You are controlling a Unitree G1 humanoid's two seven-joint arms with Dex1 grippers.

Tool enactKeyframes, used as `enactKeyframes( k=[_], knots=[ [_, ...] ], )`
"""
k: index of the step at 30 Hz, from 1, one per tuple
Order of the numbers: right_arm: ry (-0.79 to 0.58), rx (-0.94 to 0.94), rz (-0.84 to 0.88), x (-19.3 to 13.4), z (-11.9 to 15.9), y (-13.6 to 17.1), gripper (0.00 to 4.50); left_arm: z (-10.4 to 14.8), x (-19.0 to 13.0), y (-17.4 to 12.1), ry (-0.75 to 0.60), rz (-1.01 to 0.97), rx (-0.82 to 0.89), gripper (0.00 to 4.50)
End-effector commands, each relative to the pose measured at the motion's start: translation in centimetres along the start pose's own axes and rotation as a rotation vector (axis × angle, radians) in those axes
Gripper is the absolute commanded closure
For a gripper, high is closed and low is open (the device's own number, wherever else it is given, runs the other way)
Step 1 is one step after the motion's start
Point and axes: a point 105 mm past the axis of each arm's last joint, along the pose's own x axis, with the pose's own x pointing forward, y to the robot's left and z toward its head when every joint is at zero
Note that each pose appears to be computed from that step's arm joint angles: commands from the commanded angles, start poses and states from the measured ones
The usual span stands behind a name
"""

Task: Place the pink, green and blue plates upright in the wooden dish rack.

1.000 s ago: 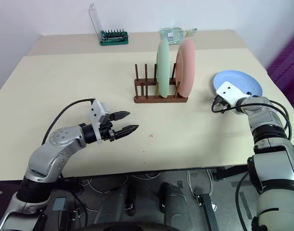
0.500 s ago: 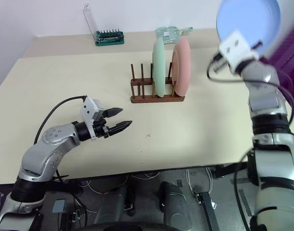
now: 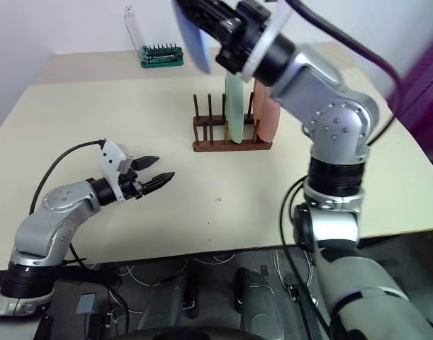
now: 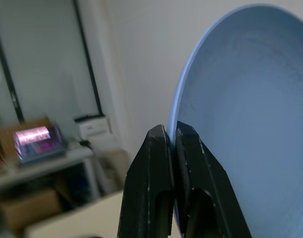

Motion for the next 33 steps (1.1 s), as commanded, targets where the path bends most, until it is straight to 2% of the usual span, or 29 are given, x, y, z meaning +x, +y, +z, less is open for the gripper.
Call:
enactKeyframes(
  k=[1,11,19,26,30,33],
  knots=[
    [-0.003,0.087,-0.072,-0.1,-0.2,-1.3,4.46,1.0,-1.0,0.3,-0.031,0.019,0.035,1.12],
    [0.064,0.256,-0.208,-0.2,-3.0,-5.5,4.46,1.0,-0.9,0.1,-0.031,0.010,0.032,1.12],
    [0.096,0.309,-0.266,0.0,-4.4,-6.8,4.46,1.1,-0.7,0.0,-0.034,0.001,0.036,1.12],
    [0.062,0.204,-0.211,0.7,-2.3,-5.1,4.46,1.1,-0.6,-0.2,-0.034,-0.006,0.034,1.12],
    [0.023,0.190,-0.164,1.1,-0.6,-3.6,4.46,1.1,-0.5,-0.2,-0.036,-0.009,0.032,1.12],
    [0.018,0.197,-0.149,1.3,-0.5,-3.0,4.46,1.1,-0.4,-0.3,-0.037,-0.012,0.030,1.12]
  ],
)
